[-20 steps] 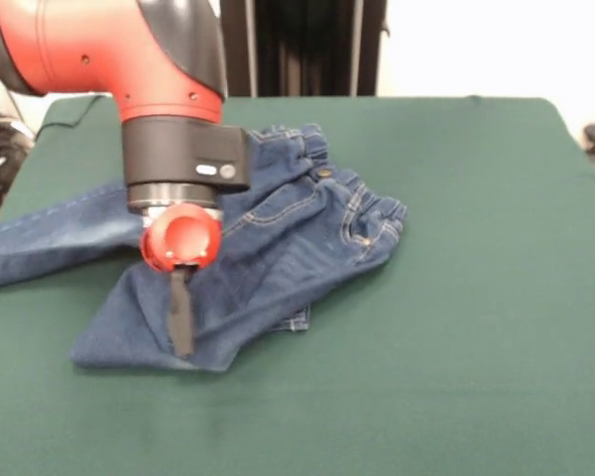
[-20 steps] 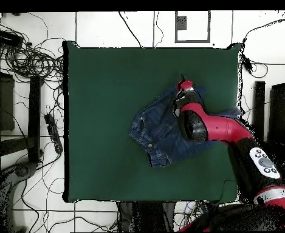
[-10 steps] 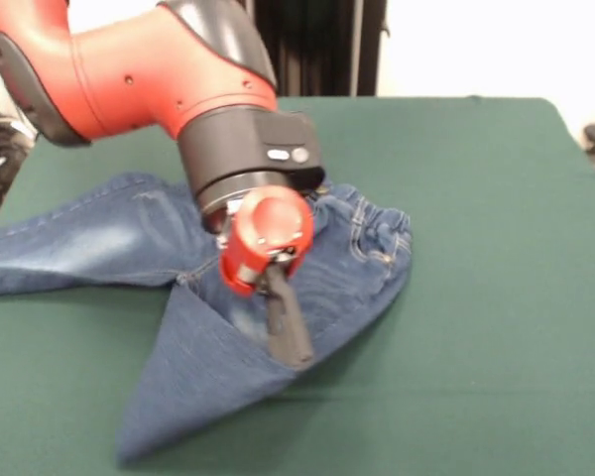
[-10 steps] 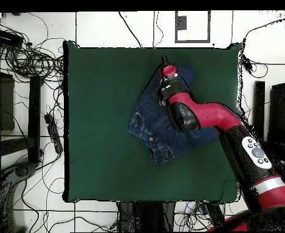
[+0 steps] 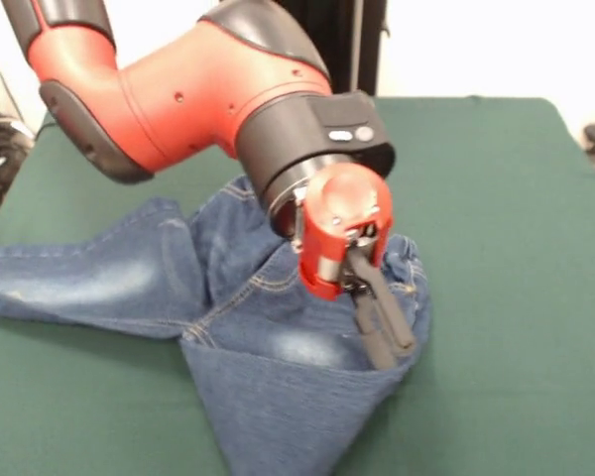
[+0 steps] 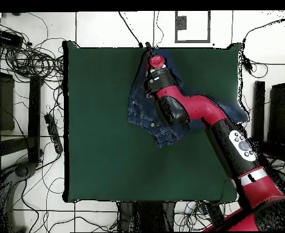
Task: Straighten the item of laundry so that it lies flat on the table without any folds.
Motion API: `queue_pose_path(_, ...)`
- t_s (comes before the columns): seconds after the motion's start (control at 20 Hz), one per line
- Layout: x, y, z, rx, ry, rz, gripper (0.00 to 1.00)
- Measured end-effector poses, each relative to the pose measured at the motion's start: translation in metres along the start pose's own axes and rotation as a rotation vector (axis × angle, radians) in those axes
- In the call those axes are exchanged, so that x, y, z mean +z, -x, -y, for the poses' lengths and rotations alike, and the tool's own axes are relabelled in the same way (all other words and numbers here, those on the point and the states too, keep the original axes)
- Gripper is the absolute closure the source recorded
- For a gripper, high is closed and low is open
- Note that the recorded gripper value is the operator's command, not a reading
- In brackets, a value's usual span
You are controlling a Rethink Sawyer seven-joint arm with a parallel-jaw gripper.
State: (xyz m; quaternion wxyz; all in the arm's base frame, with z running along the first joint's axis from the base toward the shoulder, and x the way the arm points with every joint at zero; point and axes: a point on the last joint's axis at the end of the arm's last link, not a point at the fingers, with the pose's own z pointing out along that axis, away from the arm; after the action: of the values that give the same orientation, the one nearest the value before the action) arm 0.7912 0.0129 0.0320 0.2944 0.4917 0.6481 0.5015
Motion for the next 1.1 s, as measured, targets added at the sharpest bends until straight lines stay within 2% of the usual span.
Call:
queue_pose_path(0.4,0.012,-0.018,-0.016,0.050,0.057,-0.024,0.00)
queue_pose_path(0.65,0.014,-0.021,-0.019,0.057,0.061,-0.027,0.00)
queue_pose_path(1.0,0.019,-0.032,-0.016,0.038,-0.018,-0.026,0.00)
queue_pose_path(1.1,0.020,-0.034,-0.020,0.034,-0.024,-0.021,0.00)
